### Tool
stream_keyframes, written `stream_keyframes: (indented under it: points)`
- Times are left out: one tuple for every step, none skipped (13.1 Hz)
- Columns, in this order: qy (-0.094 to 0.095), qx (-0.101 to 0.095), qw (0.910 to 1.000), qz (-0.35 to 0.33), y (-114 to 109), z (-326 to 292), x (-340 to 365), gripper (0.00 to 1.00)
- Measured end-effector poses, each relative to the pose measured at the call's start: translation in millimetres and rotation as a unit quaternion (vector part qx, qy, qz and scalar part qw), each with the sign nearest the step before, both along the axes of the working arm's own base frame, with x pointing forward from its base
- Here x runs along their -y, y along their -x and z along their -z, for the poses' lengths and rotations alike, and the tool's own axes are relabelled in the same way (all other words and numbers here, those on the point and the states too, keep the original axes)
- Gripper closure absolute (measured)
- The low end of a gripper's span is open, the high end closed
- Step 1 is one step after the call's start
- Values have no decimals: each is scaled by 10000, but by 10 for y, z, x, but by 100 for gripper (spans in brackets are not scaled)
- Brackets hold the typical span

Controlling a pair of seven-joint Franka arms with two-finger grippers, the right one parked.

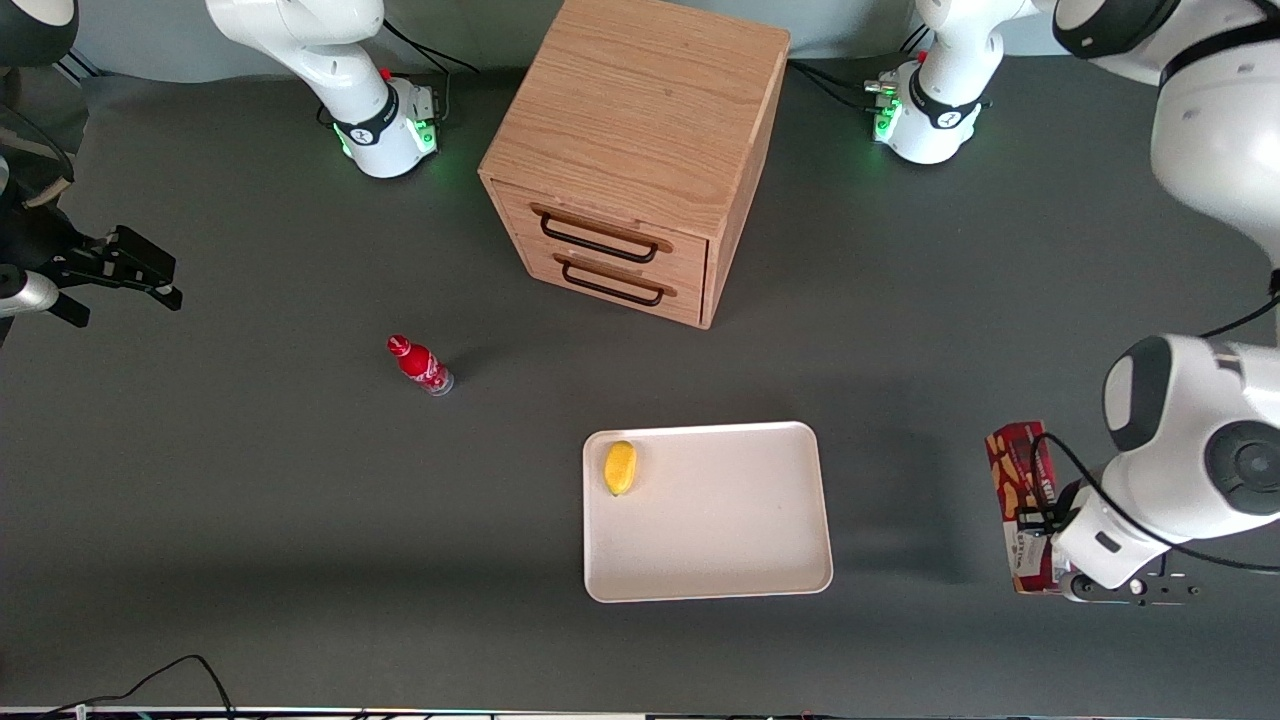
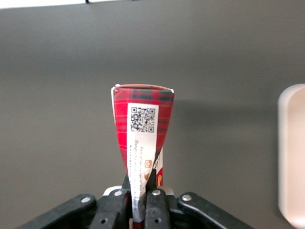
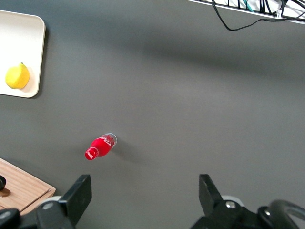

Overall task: Place red cookie box on tray
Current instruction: 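Lift the box and carry it with the left gripper over the tray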

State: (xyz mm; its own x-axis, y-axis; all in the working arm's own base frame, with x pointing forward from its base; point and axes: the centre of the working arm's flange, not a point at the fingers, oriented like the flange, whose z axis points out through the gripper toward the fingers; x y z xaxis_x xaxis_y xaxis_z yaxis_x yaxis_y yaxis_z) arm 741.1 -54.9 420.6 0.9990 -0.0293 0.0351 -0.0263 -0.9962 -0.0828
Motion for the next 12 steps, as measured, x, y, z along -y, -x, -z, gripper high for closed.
stream_keyframes:
  points:
    - [-50, -35, 10000, 17, 132, -386, 174, 88]
    - [-98, -20, 9999, -11, 278, -712, 383, 88]
    - [-121, 22, 9999, -62, 415, -946, 634, 88]
    - [-115, 78, 9998, -127, 525, -1079, 909, 88]
    - [-86, 144, 9997, -201, 605, -1130, 1195, 88]
    - [-58, 187, 9994, -271, 680, -1127, 1491, 88]
    - [-15, 233, 9992, -322, 732, -1095, 1736, 88]
    - [57, 298, 9988, -376, 750, -1025, 1941, 88]
    - [148, 348, 9983, -441, 725, -884, 2103, 88]
    - [227, 357, 9980, -470, 676, -688, 2226, 88]
    - [302, 348, 9978, -477, 617, -447, 2335, 88]
    - [376, 322, 9975, -498, 556, -189, 2417, 88]
